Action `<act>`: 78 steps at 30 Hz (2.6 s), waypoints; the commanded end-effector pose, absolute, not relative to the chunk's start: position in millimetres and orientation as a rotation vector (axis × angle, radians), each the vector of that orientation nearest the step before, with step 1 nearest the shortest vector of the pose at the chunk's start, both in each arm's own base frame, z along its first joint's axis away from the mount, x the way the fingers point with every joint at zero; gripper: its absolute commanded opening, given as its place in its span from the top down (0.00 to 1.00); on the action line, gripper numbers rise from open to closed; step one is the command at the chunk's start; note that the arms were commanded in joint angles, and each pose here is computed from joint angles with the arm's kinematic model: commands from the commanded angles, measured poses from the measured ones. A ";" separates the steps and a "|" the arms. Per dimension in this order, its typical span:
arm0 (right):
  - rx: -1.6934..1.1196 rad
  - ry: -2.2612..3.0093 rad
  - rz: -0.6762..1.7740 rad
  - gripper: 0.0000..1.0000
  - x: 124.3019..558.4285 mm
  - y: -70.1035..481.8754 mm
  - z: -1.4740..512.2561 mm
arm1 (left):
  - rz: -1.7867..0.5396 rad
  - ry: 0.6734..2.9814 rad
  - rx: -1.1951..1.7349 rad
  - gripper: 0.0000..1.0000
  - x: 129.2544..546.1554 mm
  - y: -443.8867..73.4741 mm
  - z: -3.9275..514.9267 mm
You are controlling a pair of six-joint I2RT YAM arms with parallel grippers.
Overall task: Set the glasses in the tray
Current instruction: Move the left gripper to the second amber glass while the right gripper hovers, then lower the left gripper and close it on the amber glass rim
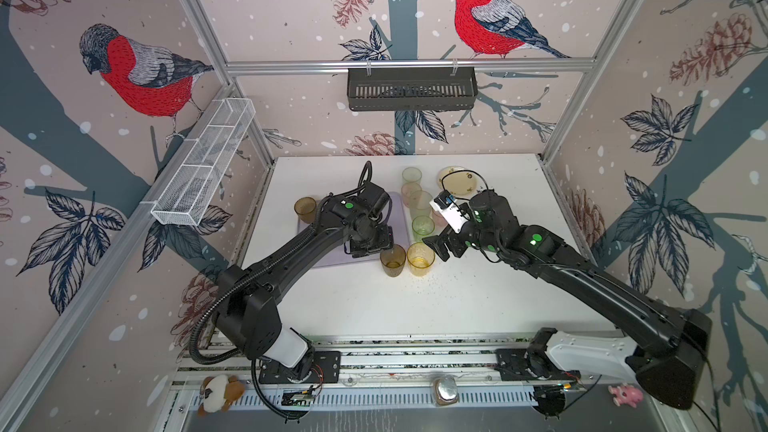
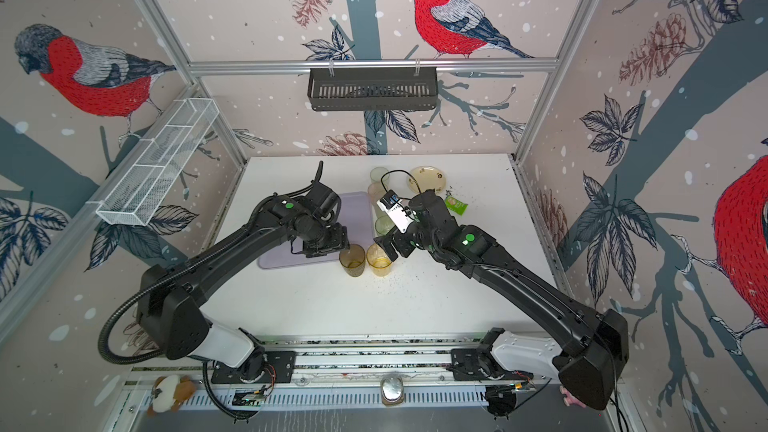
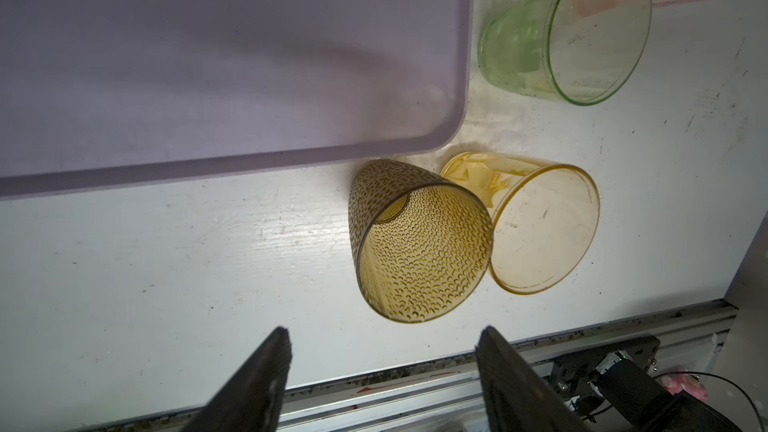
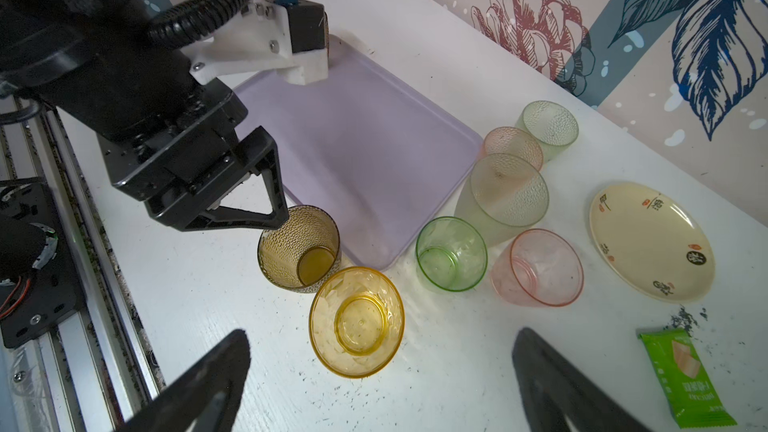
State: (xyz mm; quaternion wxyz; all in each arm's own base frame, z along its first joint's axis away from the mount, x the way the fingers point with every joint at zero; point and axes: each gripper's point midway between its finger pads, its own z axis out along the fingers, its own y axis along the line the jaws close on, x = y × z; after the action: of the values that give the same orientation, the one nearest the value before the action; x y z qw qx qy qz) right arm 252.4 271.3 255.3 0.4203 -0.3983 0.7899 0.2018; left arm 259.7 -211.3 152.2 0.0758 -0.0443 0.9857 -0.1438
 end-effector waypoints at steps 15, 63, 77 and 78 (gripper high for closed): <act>-0.932 1.927 0.600 0.00 266.7 262.4 265.2 | -0.224 2.988 -0.049 0.42 256.2 -209.3 129.2; -0.961 1.893 0.570 0.01 262.0 267.8 269.3 | -0.058 3.008 -0.021 0.71 270.7 -210.5 95.0; -0.962 1.888 0.564 0.00 261.8 268.2 269.7 | -0.053 3.012 -0.024 0.77 269.3 -210.0 93.2; -0.961 1.888 0.562 0.01 261.7 267.8 269.9 | -0.055 3.011 -0.024 0.77 269.4 -210.2 93.7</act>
State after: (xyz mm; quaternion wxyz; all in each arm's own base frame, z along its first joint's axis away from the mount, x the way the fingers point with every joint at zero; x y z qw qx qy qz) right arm 259.0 266.4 260.9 0.4397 -0.3880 0.7766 0.2302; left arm 269.2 -213.2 94.2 0.0601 -0.0073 0.9978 -0.0287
